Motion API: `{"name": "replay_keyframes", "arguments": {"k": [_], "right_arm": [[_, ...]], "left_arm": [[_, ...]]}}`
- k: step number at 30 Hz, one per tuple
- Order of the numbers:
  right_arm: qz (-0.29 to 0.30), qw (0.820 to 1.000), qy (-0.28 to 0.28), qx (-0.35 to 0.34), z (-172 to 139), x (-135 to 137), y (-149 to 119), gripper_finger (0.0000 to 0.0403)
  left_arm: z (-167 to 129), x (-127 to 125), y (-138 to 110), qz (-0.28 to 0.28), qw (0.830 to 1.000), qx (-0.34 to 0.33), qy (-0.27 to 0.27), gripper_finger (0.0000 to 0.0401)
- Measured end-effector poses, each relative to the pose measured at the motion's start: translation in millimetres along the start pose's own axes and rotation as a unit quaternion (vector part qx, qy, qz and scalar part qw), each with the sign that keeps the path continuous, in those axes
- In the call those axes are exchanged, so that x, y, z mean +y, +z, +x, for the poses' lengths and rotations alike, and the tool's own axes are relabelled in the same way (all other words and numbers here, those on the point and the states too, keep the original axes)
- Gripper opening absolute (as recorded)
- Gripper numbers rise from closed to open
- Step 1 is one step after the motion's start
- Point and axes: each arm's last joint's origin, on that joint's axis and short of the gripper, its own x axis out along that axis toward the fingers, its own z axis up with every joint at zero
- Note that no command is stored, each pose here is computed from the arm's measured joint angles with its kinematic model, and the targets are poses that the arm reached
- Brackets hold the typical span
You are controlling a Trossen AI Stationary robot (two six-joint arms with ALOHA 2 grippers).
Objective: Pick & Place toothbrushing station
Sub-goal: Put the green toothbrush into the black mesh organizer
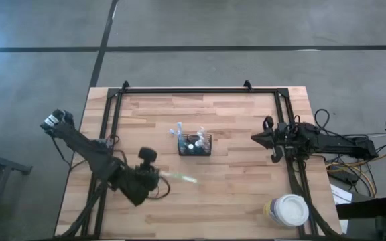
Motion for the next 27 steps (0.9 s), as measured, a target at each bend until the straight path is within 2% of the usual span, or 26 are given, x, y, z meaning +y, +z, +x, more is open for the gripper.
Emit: {"name": "replay_keyframes", "arguments": {"k": [5,9,14,19,22,27], "right_arm": [[-0.052,0.995,-0.067,0.061,10,4,28,0.0021],[-0.090,0.983,-0.101,0.124,26,10,57,0.0060],[-0.136,0.973,-0.101,0.160,59,16,89,0.0133],[-0.163,0.965,-0.098,0.179,96,19,111,0.0198],[-0.158,0.964,-0.088,0.196,118,20,120,0.0220],[-0.127,0.956,-0.047,0.262,147,23,133,0.0238]], "left_arm": [[5,40,1,0.026,0.998,0.026,0.054,0.0019],[17,63,8,0.078,0.991,0.057,0.089,0.0019],[31,83,24,0.140,0.975,0.095,0.145,0.0019],[40,94,44,0.227,0.943,0.136,0.201,0.0019],[43,101,57,0.266,0.922,0.153,0.235,0.0019],[43,114,76,0.284,0.913,0.128,0.263,0.0020]]}}
